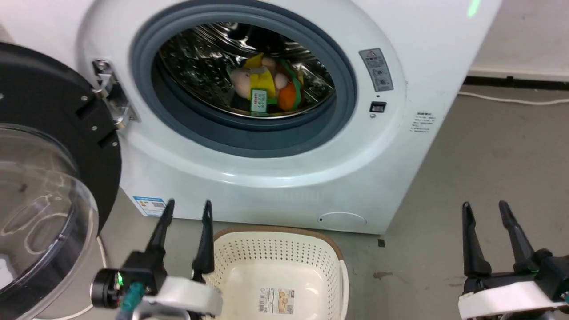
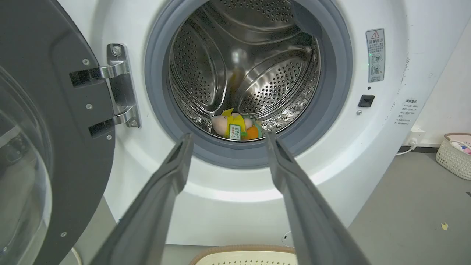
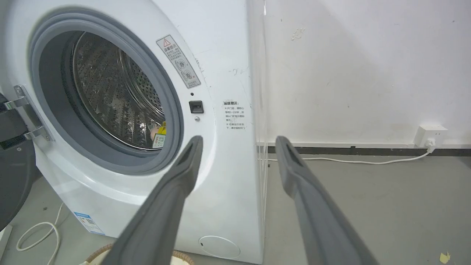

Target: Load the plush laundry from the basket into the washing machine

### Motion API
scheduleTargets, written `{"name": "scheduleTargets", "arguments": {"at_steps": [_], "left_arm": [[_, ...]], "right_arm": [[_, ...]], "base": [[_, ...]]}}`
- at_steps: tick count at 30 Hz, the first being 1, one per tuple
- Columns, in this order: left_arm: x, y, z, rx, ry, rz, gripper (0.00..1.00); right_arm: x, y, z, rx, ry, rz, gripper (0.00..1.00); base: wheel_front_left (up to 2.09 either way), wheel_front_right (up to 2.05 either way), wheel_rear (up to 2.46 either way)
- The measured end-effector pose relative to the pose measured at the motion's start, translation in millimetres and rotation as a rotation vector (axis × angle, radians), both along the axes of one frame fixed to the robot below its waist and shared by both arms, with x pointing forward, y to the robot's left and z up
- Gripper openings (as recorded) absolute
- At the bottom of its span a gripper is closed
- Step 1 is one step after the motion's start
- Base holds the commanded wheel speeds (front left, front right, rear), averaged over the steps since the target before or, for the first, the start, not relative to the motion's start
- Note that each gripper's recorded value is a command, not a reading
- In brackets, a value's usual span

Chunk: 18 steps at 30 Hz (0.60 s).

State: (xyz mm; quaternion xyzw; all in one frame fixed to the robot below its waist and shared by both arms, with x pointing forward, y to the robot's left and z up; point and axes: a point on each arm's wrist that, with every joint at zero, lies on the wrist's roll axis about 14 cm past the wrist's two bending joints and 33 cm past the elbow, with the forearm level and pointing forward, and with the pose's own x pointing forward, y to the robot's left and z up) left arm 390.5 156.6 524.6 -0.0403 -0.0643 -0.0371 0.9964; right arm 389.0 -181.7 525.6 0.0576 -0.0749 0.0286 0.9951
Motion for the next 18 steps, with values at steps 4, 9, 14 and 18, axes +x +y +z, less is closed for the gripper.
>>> {"name": "scheduleTargets", "arguments": {"at_steps": [4,9,14,18], "left_arm": [[-12.5,-3.8,-4.2,0.024,0.01,-0.001,1.0],[-18.0,-6.7,-7.6,0.036,0.019,-0.006,1.0],[-17.8,-6.0,-7.0,0.034,0.017,0.005,1.0],[-18.0,-5.3,-5.1,0.032,0.01,0.01,1.0]], "right_arm": [[-0.8,5.2,0.5,0.007,-0.001,0.016,1.0],[-3.9,8.0,-3.1,0.012,0.011,0.024,1.0],[-4.0,10.0,-5.5,0.013,0.018,0.03,1.0],[-3.6,11.8,-6.0,0.013,0.02,0.035,1.0]], "base": [[0.0,0.0,0.0],[0.0,0.0,0.0],[0.0,0.0,0.0],[0.0,0.0,0.0]]}}
